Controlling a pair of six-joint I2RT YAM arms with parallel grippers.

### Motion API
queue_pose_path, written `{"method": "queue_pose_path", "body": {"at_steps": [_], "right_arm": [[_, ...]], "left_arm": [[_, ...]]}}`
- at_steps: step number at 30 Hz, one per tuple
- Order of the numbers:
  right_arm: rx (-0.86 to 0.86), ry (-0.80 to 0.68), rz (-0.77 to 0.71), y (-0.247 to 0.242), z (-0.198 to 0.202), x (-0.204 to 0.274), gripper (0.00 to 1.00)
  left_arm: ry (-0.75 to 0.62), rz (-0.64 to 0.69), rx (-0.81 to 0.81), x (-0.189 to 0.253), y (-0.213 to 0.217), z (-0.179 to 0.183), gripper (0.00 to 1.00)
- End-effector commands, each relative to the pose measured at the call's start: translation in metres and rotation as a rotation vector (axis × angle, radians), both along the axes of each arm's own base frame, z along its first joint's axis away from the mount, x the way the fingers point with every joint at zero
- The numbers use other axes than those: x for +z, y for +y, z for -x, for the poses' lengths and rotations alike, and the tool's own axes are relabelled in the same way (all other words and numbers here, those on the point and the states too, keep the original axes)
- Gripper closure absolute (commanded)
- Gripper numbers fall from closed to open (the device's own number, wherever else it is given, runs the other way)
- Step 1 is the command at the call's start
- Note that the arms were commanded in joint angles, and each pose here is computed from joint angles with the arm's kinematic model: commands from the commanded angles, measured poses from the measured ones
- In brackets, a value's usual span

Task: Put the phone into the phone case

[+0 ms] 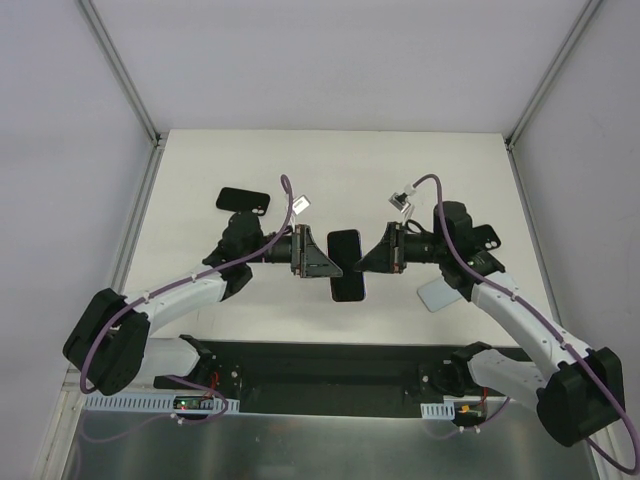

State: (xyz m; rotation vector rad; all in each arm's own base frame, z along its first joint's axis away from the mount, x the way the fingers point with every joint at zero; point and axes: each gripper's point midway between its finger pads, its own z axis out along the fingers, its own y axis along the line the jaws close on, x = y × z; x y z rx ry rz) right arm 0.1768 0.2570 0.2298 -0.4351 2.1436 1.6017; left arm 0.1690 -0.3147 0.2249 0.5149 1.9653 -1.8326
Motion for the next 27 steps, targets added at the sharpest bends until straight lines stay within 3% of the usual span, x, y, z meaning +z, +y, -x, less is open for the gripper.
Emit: {"method": "queue_pose_path", "body": {"at_steps": [1,4,6,8,12,13,17,27], "right_arm": [[0.064,-0.080,-0.107,0.008,0.015,0.032,0.97],[0.065,-0.072,-0.111,0.009,0.016,0.031,0.96],[0.058,-0.062,-0.107,0.010,0.015,0.029,0.95],[0.059,-0.056,-0.104,0.010,0.016,0.026,0.86],[0.074,-0.053,-0.093,0.007,0.025,0.013,0.57],[0.073,-0.048,-0.089,0.007,0.026,0.009,0.49],[0.069,-0.021,-0.069,0.002,0.037,-0.013,0.45],[0.020,-0.035,-0.092,-0.003,0.041,-0.015,0.60]], "left_arm": [[-0.032,0.075,-0.062,0.013,-0.008,0.012,0.41],[-0.022,0.129,-0.075,0.020,-0.010,0.015,0.50],[-0.042,0.175,-0.088,0.025,-0.010,0.017,0.66],[-0.018,0.193,-0.100,0.028,-0.009,0.019,0.84],[-0.021,0.207,-0.106,0.031,-0.009,0.019,1.00],[-0.026,0.210,-0.103,0.032,-0.009,0.018,1.00],[-0.058,0.214,-0.088,0.037,-0.008,0.017,1.00],[-0.080,0.175,-0.072,0.034,-0.011,0.010,1.00]]}}
